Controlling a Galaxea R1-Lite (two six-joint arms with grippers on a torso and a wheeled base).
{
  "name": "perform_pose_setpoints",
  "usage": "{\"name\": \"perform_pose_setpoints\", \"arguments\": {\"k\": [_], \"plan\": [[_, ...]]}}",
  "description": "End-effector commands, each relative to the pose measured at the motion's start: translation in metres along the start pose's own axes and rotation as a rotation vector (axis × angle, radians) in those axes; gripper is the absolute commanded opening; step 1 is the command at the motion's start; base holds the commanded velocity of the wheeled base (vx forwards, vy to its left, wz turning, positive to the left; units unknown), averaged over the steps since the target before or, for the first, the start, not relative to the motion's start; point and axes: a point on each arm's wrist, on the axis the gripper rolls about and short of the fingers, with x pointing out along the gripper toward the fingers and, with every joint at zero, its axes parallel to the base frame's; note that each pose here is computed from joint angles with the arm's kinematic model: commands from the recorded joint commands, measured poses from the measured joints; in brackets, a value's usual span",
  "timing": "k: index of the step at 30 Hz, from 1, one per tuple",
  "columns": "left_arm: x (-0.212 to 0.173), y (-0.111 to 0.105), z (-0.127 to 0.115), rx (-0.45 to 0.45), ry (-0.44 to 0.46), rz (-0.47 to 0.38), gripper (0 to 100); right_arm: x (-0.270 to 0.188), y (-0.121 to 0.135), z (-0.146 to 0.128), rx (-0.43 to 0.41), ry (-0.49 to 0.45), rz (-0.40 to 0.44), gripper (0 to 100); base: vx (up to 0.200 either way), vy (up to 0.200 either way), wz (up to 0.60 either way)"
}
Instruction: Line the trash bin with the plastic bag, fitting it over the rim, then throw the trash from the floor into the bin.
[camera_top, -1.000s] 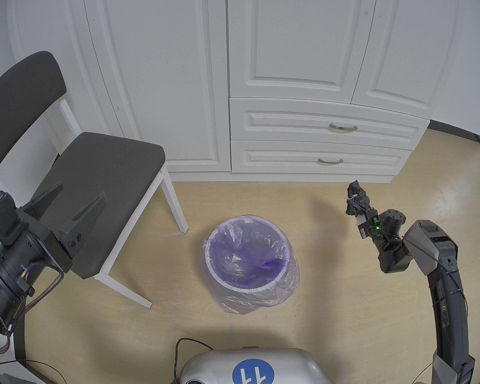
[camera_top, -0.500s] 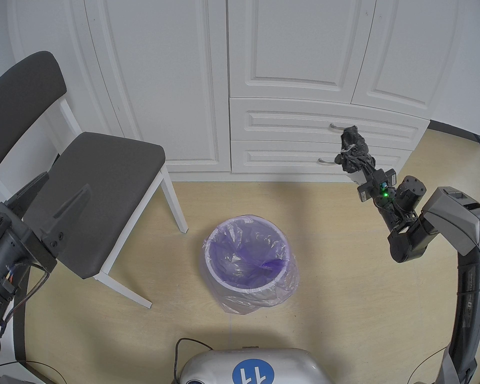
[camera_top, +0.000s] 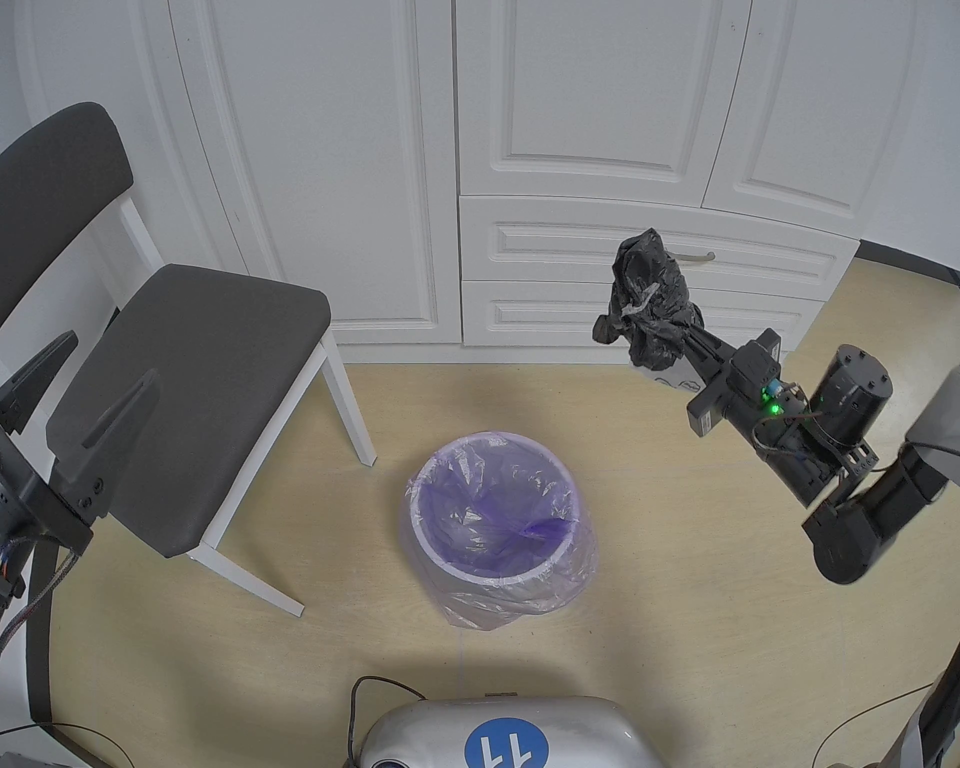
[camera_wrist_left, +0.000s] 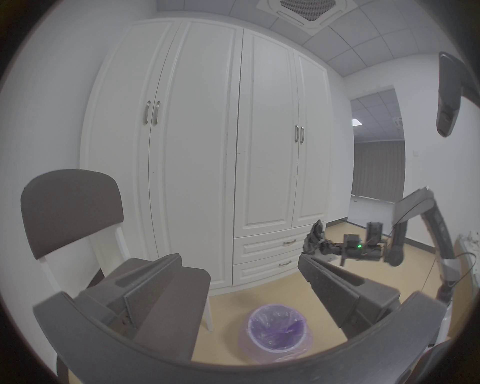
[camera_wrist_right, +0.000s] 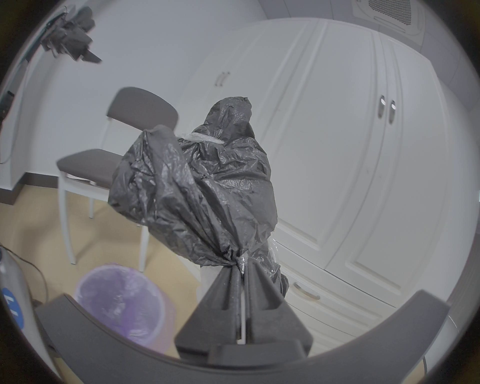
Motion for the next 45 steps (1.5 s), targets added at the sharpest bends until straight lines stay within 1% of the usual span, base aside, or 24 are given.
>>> {"name": "perform_pose_setpoints", "arguments": {"k": [1,5,6,7,8,10,13,14,15,17,18,19,21,22,23,24,27,28,29,30,31,32,39,45], "plan": [[-0.004,0.003,0.0,0.051,-0.003,0.029,100,-0.042,0.01,0.058,-0.016,-0.115,0.065,0,0.0,0.0,0.0],[-0.008,0.005,0.004,0.05,-0.027,0.036,100,-0.055,0.02,0.074,0.034,-0.147,0.106,0,0.0,0.0,0.0],[-0.009,0.005,0.005,0.049,-0.031,0.037,100,-0.056,0.021,0.075,0.062,-0.149,0.109,0,0.0,0.0,0.0],[-0.009,0.005,0.006,0.051,-0.037,0.041,100,-0.055,0.021,0.077,0.128,-0.151,0.111,0,0.0,0.0,0.0],[-0.01,0.006,0.007,0.051,-0.041,0.043,100,-0.054,0.022,0.079,0.165,-0.155,0.111,0,0.0,0.0,0.0],[-0.013,0.008,0.009,0.064,-0.056,0.055,100,-0.047,0.021,0.085,0.331,-0.155,0.127,0,0.0,0.0,0.0],[-0.015,0.009,0.012,0.09,-0.069,0.066,100,-0.034,0.02,0.087,0.569,-0.051,0.187,0,0.0,0.0,0.0],[-0.018,0.01,0.013,0.102,-0.079,0.074,100,-0.026,0.019,0.087,0.702,0.012,0.209,0,0.0,0.0,0.0],[-0.019,0.01,0.014,0.109,-0.084,0.077,100,-0.022,0.019,0.086,0.755,0.037,0.212,0,0.0,0.0,0.0],[-0.02,0.013,0.018,0.14,-0.1,0.101,100,-0.01,0.02,0.083,0.904,0.108,0.22,0,0.0,0.0,0.0],[-0.021,0.015,0.017,0.168,-0.097,0.127,100,-0.001,0.023,0.075,0.98,0.156,0.225,0,0.0,0.0,0.0],[-0.022,0.017,0.017,0.188,-0.092,0.144,100,0.004,0.025,0.068,1.019,0.183,0.226,0,0.0,0.0,0.0],[-0.028,0.021,0.016,0.28,-0.086,0.195,100,0.017,0.037,0.036,1.11,0.268,0.236,0,0.0,0.0,0.0],[-0.032,0.021,0.016,0.313,-0.088,0.211,100,0.024,0.045,0.02,1.122,0.293,0.252,0,0.0,0.0,0.0],[-0.034,0.022,0.017,0.32,-0.091,0.216,100,0.026,0.049,0.014,1.123,0.297,0.259,0,0.0,0.0,0.0],[-0.036,0.022,0.017,0.337,-0.091,0.23,100,0.034,0.065,-0.006,1.13,0.303,0.27,0,0.0,0.0,0.0],[-0.038,0.024,0.016,0.35,-0.071,0.254,100,0.042,0.099,-0.043,1.136,0.256,0.269,0,0.0,0.0,0.0],[-0.038,0.024,0.017,0.35,-0.071,0.255,100,0.042,0.102,-0.047,1.135,0.251,0.27,0,0.0,0.0,0.0],[-0.037,0.025,0.016,0.351,-0.057,0.256,100,0.042,0.12,-0.066,1.136,0.223,0.272,0,0.0,0.0,0.0],[-0.036,0.025,0.015,0.348,-0.047,0.253,100,0.042,0.131,-0.074,1.135,0.2,0.278,0,0.0,0.0,0.0],[-0.036,0.025,0.016,0.347,-0.047,0.253,100,0.041,0.132,-0.076,1.135,0.198,0.278,0,0.0,0.0,0.0],[-0.035,0.025,0.014,0.344,-0.026,0.249,100,0.042,0.15,-0.095,1.142,0.234,0.284,0,0.0,0.0,0.0],[-0.033,0.025,0.009,0.345,0.023,0.242,100,0.054,0.181,-0.136,1.145,0.255,0.22,0,0.0,0.0,0.0],[-0.029,0.025,0.008,0.345,0.036,0.242,100,0.068,0.185,-0.139,1.164,0.198,0.213,0,0.0,0.0,0.0]]}}
